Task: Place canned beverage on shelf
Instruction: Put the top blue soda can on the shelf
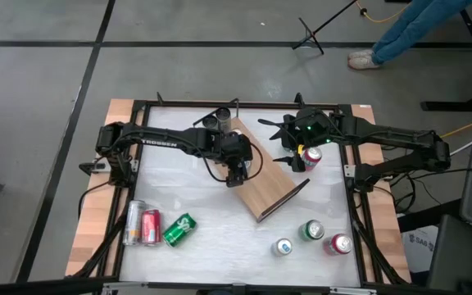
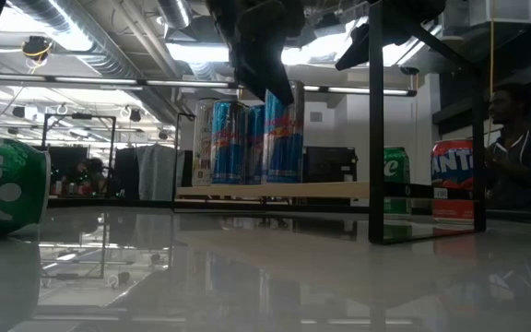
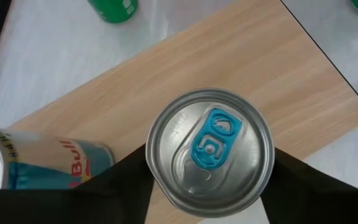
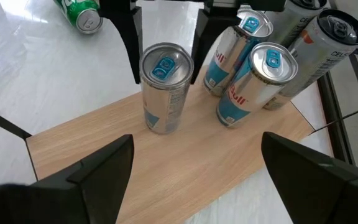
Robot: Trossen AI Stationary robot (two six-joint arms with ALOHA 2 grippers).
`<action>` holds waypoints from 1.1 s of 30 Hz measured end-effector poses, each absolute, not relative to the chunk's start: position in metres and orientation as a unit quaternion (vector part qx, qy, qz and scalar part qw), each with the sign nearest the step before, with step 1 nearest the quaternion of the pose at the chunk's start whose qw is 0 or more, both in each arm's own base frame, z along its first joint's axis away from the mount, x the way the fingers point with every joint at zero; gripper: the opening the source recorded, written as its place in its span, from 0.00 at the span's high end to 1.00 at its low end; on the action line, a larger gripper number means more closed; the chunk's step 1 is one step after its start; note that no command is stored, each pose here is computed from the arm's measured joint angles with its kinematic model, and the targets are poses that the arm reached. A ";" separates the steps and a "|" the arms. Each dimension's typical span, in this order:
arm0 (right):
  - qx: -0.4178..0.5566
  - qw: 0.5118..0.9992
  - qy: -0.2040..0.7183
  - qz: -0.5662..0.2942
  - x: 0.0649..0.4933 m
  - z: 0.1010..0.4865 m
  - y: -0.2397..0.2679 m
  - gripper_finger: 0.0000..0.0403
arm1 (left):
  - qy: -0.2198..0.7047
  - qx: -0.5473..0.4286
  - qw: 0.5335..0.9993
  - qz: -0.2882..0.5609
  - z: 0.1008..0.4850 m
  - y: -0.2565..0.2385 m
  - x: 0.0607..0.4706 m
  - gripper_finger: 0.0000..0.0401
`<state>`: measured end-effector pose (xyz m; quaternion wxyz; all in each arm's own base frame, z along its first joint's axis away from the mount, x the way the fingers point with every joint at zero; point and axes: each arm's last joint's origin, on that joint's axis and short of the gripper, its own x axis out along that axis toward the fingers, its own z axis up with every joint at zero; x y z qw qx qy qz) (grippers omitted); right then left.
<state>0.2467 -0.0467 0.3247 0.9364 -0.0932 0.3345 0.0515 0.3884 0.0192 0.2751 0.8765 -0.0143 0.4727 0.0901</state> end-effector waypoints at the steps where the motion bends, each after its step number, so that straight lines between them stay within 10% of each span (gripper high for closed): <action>1: -0.093 0.936 0.335 0.052 0.247 0.325 -0.047 0.15 | 0.472 -0.014 0.877 0.090 0.275 0.019 0.388 0.48; 33: -0.093 0.936 0.335 0.051 0.247 0.325 -0.047 0.15 | 0.484 -0.055 0.847 0.213 0.285 0.035 0.369 0.48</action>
